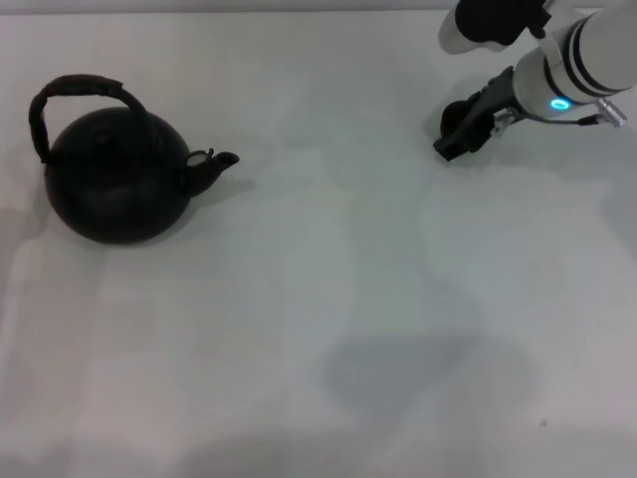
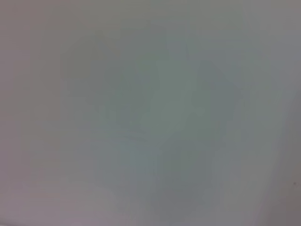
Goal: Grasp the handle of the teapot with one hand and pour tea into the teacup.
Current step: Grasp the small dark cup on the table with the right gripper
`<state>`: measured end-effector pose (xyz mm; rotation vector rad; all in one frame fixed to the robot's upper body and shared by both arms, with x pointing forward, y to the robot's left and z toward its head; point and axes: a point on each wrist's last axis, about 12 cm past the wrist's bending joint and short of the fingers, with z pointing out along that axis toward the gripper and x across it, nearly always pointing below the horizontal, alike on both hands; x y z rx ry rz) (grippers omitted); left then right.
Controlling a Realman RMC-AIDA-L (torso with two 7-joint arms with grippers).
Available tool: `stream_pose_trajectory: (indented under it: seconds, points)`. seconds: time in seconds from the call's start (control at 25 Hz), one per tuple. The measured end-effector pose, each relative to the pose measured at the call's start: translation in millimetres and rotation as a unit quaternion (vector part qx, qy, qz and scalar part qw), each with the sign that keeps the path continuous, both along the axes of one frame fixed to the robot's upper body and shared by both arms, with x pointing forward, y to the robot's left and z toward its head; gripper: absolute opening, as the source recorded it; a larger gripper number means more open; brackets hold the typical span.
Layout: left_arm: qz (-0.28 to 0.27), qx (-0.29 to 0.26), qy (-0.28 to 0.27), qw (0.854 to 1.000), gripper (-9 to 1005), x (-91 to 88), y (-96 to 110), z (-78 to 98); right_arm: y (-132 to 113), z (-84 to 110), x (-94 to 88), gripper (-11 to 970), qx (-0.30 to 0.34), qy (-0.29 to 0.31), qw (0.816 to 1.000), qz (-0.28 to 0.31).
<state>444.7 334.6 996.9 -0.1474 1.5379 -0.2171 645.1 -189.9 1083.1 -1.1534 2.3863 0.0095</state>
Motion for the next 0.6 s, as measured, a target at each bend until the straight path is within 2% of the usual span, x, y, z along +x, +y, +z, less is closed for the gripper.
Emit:
stream_pose_trajectory:
  seconds: [0.4, 0.6]
  points:
    - [-0.002, 0.000, 0.001, 1.000, 833, -0.2, -0.4, -0.2, -1.5, -0.4, -0.7, 810, -0.007, 0.001, 1.000, 0.001]
    - [-0.002, 0.000, 0.001, 1.000, 832, -0.3, -0.4, -0.2, -0.5, 3.6, -1.4, 770, -0.018, 0.007, 1.000, 0.012]
